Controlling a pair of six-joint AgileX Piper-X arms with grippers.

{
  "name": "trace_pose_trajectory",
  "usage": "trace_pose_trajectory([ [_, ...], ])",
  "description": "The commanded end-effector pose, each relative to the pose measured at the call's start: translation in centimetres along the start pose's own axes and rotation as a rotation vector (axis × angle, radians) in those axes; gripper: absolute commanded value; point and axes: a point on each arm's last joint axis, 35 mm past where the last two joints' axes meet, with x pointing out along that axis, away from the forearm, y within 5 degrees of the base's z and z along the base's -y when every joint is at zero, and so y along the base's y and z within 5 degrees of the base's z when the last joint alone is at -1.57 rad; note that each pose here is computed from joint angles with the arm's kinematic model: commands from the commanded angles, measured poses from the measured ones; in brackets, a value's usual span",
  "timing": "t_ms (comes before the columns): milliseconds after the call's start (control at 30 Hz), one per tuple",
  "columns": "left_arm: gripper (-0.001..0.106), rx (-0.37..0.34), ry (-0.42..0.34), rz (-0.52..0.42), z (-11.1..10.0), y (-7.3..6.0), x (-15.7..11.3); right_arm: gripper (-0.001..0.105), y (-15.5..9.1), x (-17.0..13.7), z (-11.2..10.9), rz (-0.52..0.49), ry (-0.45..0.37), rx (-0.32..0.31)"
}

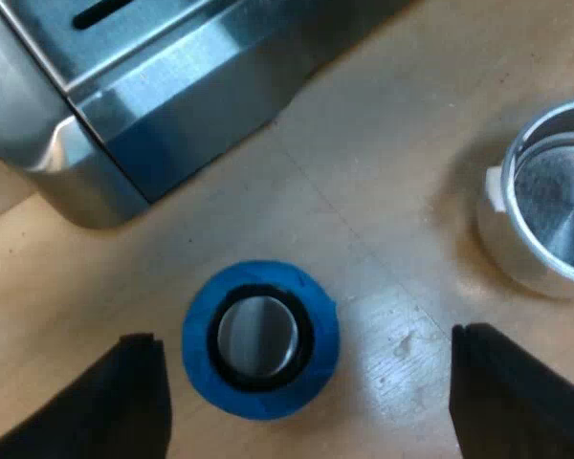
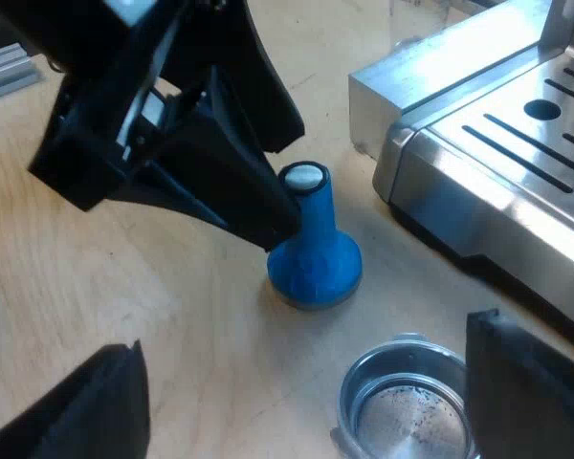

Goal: Grind coffee beans and then tamp

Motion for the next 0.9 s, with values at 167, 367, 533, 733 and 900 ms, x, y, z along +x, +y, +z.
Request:
trace_pose_trajectory([
  [167,0.064,-0.024,0.071,0.014,1.9,0.1,1.7,0.069,0.0,0.0,0.2,0.003,-0.017,0.005],
  [367,0.064,-0.040,0.185,0.054,1.8,0.4,2.9,0.069,0.0,0.0,0.2,0.003,-0.017,0.010],
  [533,0.064,-0.044,0.214,0.058,1.7,0.6,3.8,0.069,0.0,0.0,0.2,0.003,-0.017,0.010],
  [733,0.064,-0.047,0.229,0.057,1.6,0.7,4.6,0.069,0.0,0.0,0.2,0.003,-0.017,0.010],
  [900,0.064,-0.048,0.241,0.058,1.6,0.8,5.0,0.069,0.0,0.0,0.2,0.003,-0.017,0.010],
])
